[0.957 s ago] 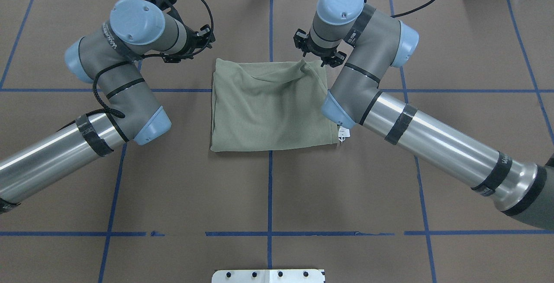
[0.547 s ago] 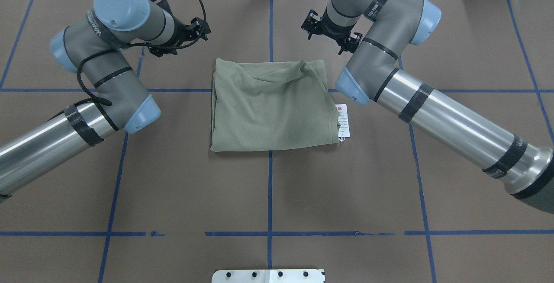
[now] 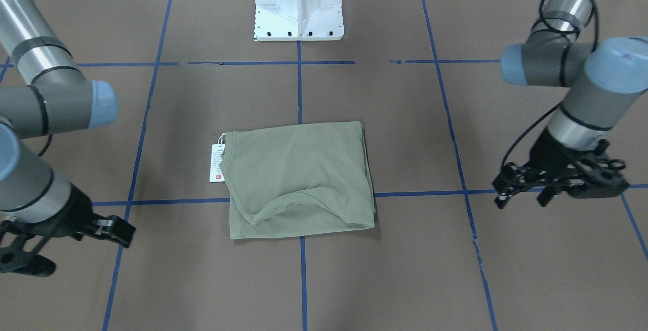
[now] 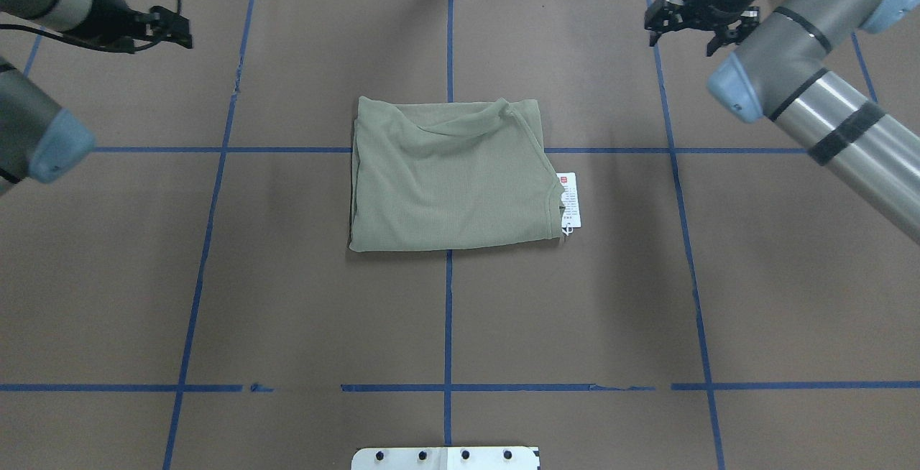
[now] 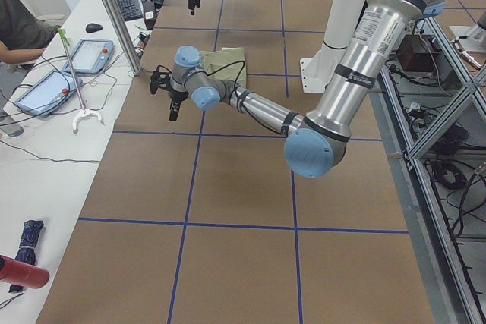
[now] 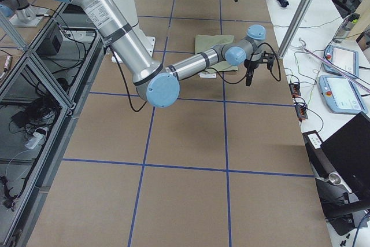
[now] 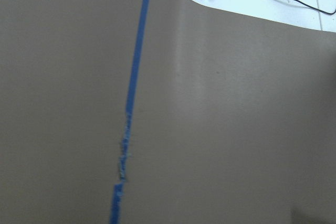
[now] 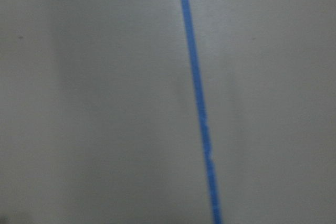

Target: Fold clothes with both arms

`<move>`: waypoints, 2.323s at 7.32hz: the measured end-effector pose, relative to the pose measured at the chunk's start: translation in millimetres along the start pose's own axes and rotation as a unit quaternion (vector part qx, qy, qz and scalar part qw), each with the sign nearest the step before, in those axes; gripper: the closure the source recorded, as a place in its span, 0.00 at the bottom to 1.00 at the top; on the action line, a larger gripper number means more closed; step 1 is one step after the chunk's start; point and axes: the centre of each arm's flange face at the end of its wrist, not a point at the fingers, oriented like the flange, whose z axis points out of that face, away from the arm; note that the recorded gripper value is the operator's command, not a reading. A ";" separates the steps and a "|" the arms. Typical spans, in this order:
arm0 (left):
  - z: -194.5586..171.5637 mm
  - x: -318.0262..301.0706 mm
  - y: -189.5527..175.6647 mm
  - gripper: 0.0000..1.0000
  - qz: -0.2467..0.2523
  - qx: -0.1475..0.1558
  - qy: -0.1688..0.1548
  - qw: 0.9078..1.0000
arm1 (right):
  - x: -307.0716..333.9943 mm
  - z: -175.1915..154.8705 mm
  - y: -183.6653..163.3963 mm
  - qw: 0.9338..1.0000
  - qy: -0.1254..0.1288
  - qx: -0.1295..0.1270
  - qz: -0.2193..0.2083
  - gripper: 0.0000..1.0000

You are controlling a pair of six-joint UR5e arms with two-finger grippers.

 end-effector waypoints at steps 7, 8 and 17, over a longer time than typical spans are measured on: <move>-98.3 -343.8 75.7 0.00 0.186 -0.055 -0.128 0.973 | 401.5 -49.5 80.2 0.985 -0.004 -0.063 -0.163 0.00; -90.8 -358.4 86.3 0.00 0.179 -0.066 -0.131 0.973 | 417.6 -45.2 96.0 0.985 -0.002 -0.067 -0.160 0.00; -112.6 -316.4 105.4 0.00 0.093 -0.161 -0.053 0.981 | 455.6 -58.9 165.2 0.991 -0.006 -0.114 -0.075 0.00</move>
